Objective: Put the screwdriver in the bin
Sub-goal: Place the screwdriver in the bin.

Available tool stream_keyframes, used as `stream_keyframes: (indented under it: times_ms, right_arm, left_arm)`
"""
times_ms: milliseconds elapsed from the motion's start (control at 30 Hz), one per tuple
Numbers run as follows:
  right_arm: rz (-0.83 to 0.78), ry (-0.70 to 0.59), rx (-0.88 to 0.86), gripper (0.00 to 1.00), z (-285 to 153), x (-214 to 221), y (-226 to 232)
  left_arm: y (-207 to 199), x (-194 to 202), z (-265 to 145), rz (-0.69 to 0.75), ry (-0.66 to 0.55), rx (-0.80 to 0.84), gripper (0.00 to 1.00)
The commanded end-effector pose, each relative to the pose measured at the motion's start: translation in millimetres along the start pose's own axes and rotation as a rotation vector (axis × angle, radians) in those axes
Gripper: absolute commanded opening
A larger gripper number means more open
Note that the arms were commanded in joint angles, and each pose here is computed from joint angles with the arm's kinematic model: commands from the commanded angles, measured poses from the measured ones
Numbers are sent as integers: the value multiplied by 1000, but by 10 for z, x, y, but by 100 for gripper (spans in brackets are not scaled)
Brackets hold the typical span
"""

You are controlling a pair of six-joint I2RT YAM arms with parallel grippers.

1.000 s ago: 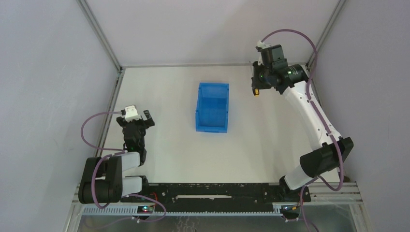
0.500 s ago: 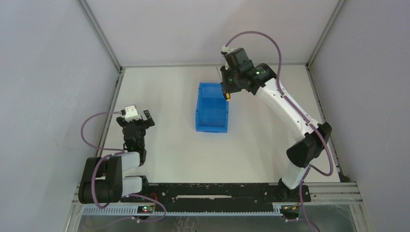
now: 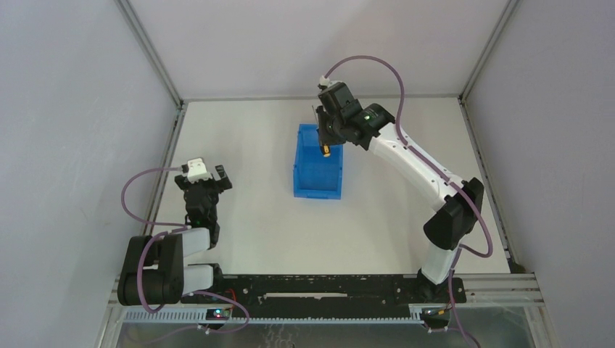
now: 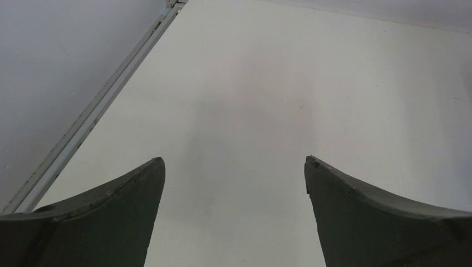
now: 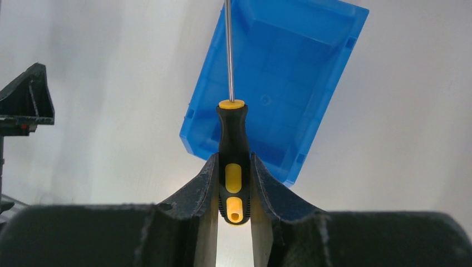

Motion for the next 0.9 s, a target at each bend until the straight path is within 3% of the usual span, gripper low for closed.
stream_keyframes:
  times_ms: [0, 533, 867]
  right_arm:
    - [35, -38, 1, 6, 168, 68, 32]
    - [-3, 115, 105, 6, 1197, 729, 1]
    - [-16, 160, 123, 9, 1639, 901, 20]
  left_arm:
    - [9, -160, 66, 5, -66, -14, 100]
    - [7, -161, 67, 5, -66, -13, 100]
    - [8, -161, 66, 4, -66, -13, 100]
Point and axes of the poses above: each gripper's point midway between its finger pads, its own z axis out along the fingers, its own y axis along the line the jaws close on, x = y × z, the point moved 9 cm from there along -z, back along the fingers, and after that the axes turned 1 degree about -z, right-handed, at the moved point
